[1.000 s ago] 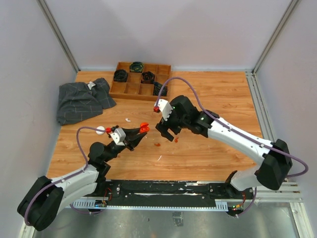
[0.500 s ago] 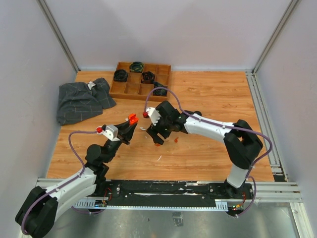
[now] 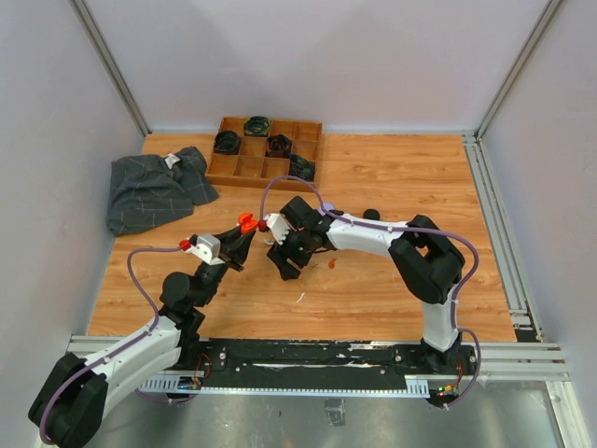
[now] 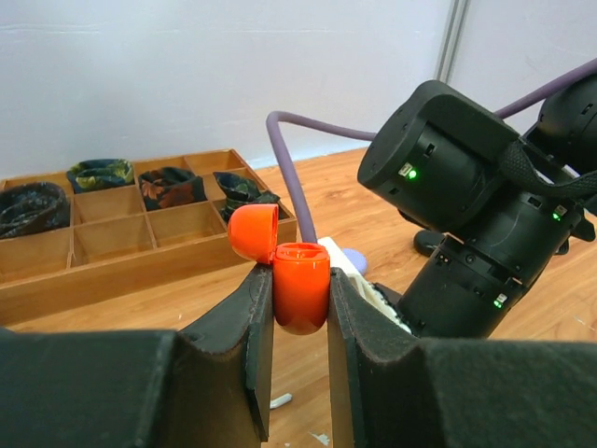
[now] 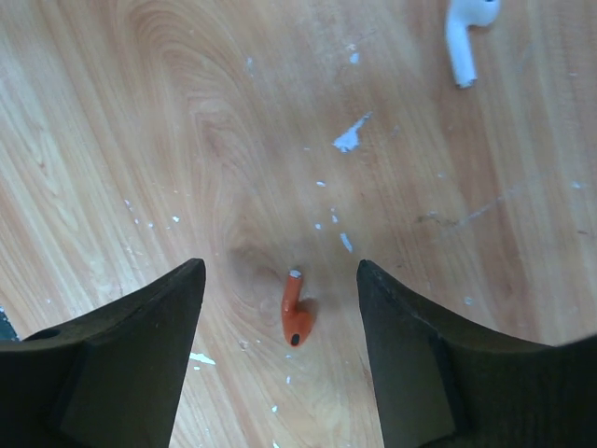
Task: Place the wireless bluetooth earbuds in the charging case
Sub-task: Adjust the earbud at the center of the board, then pick up the earbud from the center of the board, then place the earbud in the charging case.
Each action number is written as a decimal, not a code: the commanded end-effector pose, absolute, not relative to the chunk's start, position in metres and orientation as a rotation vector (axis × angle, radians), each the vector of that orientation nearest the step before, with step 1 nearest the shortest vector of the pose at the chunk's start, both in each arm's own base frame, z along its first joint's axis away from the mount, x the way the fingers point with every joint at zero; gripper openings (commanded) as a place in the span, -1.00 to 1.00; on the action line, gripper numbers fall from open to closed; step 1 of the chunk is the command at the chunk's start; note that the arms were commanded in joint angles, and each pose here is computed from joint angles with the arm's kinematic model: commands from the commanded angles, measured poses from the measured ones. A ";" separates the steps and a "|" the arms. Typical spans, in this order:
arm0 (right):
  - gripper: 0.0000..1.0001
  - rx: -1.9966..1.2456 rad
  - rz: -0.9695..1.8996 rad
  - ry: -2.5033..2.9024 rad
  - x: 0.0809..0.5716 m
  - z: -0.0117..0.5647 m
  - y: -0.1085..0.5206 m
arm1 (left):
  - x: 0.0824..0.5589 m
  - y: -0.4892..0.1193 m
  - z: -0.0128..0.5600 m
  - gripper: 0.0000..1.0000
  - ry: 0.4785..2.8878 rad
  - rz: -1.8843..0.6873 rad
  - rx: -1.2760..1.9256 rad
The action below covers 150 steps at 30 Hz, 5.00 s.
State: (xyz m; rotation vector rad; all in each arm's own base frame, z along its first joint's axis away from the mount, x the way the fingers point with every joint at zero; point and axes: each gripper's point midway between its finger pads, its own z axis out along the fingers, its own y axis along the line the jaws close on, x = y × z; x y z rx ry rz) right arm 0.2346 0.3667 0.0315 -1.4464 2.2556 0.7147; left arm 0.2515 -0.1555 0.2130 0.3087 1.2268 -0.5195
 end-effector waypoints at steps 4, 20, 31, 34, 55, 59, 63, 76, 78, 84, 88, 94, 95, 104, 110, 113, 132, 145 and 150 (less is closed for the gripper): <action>0.31 -1.583 0.793 2.271 0.205 0.031 0.376 | 0.248 -0.151 0.199 -0.99 1.243 -0.512 0.312; 0.25 -1.798 0.725 2.317 0.162 0.031 0.351 | 0.246 -0.155 0.199 -0.99 1.241 -0.530 0.327; 0.26 -1.597 0.522 2.303 0.185 0.077 0.331 | 0.244 -0.156 0.201 -0.99 1.231 -0.543 0.326; 0.25 -1.451 0.401 2.371 0.200 0.079 0.318 | 0.243 -0.157 0.201 -1.00 1.228 -0.549 0.332; -0.25 -1.117 0.352 2.583 0.225 0.030 0.325 | 0.240 -0.161 0.204 -0.99 1.217 -0.574 0.347; -0.27 -1.118 0.327 2.603 0.224 0.022 0.322 | 0.241 -0.161 0.204 -0.99 1.217 -0.573 0.347; -0.29 -1.125 0.315 2.629 0.221 0.013 0.319 | 0.240 -0.162 0.204 -0.99 1.217 -0.577 0.351; -0.52 -1.143 0.241 2.640 0.223 0.001 0.310 | 0.240 -0.165 0.203 -0.99 1.221 -0.590 0.363; -0.59 -1.146 0.241 2.627 0.224 0.006 0.309 | 0.240 -0.166 0.203 -0.99 1.222 -0.593 0.368; -0.72 -1.127 0.295 2.495 0.232 0.052 0.314 | 0.235 -0.173 0.210 -0.99 1.190 -0.620 0.410; -0.75 -1.104 0.283 2.377 0.242 0.092 0.310 | 0.231 -0.176 0.217 -0.99 1.143 -0.629 0.436; -0.79 -1.057 0.240 2.168 0.255 0.162 0.297 | 0.218 -0.187 0.232 -0.99 1.043 -0.668 0.518; -0.80 -1.050 0.235 2.126 0.257 0.175 0.296 | 0.215 -0.189 0.233 -1.00 1.031 -0.676 0.536; -0.86 -0.953 0.227 1.765 0.257 0.280 0.299 | 0.203 -0.201 0.245 -0.99 0.920 -0.676 0.652; -0.86 -0.947 0.187 1.550 0.244 0.322 0.317 | 0.203 -0.203 0.254 -0.99 0.889 -0.664 0.674; -0.86 -0.950 0.183 1.468 0.235 0.335 0.328 | 0.202 -0.204 0.258 -0.99 0.882 -0.667 0.675; -0.85 -1.092 0.190 1.307 0.192 0.315 0.386 | 0.202 -0.203 0.274 -0.99 0.845 -0.698 0.635; -0.84 -1.133 0.156 1.325 0.192 0.292 0.397 | 0.202 -0.200 0.275 -0.99 0.851 -0.718 0.589; -0.84 -1.119 0.149 1.316 0.193 0.297 0.396 | 0.202 -0.200 0.272 -0.99 0.863 -0.715 0.594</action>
